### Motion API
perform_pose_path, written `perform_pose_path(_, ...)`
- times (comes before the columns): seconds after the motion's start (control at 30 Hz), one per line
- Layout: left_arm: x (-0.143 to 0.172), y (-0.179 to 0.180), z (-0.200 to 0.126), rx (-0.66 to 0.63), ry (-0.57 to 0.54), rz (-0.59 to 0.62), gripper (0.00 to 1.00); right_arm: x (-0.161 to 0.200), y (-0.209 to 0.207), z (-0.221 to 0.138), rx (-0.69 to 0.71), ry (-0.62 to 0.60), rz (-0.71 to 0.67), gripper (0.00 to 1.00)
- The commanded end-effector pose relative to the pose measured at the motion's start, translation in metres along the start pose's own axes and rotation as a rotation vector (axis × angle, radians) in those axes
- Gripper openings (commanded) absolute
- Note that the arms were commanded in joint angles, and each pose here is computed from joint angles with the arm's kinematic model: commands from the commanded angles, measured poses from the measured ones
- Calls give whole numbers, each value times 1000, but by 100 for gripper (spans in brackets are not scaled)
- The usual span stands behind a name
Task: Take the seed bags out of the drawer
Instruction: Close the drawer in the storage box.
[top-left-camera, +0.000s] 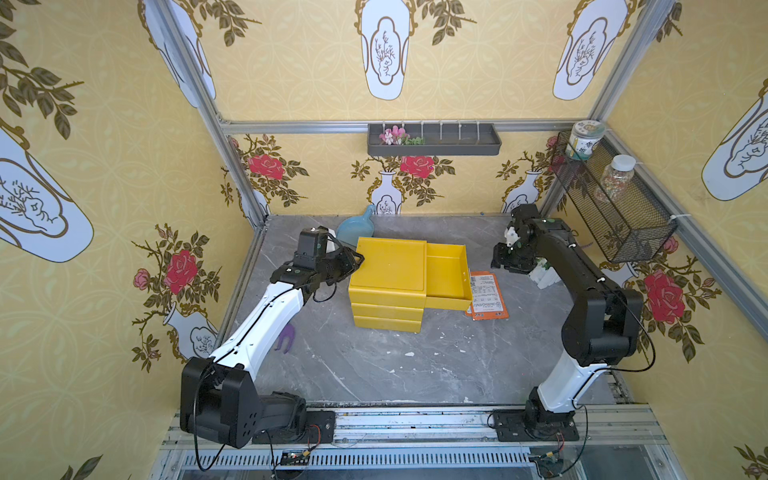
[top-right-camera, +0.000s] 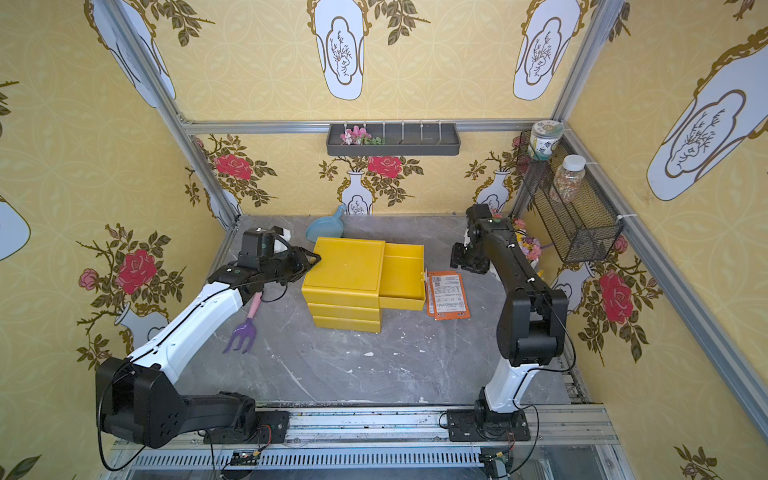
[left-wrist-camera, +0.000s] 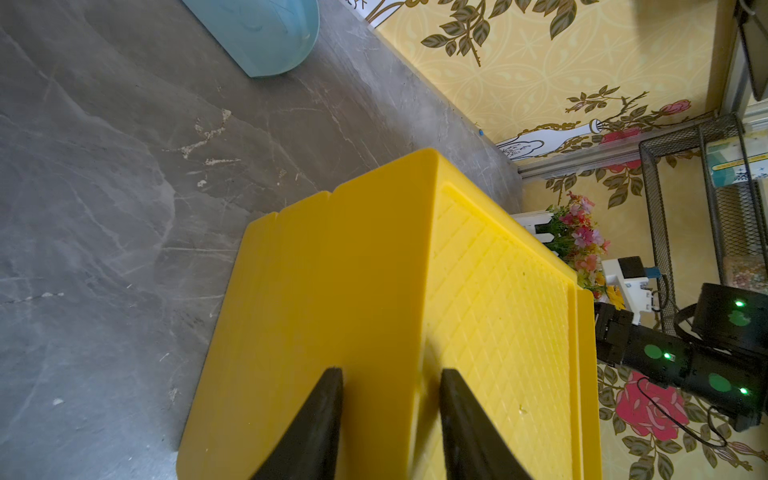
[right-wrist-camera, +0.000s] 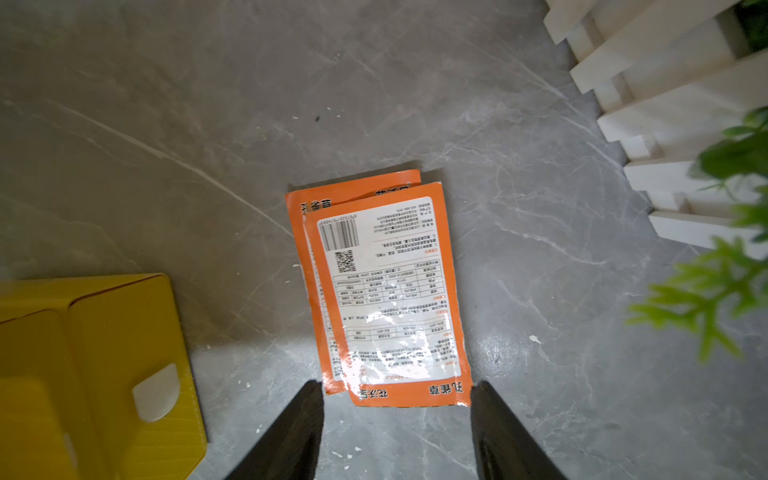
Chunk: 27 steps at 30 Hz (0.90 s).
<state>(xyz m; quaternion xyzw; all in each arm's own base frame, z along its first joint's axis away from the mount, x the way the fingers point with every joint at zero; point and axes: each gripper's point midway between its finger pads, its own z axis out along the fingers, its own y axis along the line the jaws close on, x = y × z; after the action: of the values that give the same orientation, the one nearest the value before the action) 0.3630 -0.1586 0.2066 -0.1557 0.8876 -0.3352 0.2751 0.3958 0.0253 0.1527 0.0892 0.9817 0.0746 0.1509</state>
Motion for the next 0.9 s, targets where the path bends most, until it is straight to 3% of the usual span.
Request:
perform_pose_path(0.0, 37, 53, 2, -215, 126, -69, 43, 9, 14, -12, -67, 7, 18, 64)
perform_pose_path(0.3, 35, 53, 0, -218, 117, -65, 43, 31, 48, -35, -131, 12, -32, 66)
perform_pose_path(0.87, 36, 54, -4, -225, 113, -64, 44, 58, 87, -43, -179, 46, -92, 67)
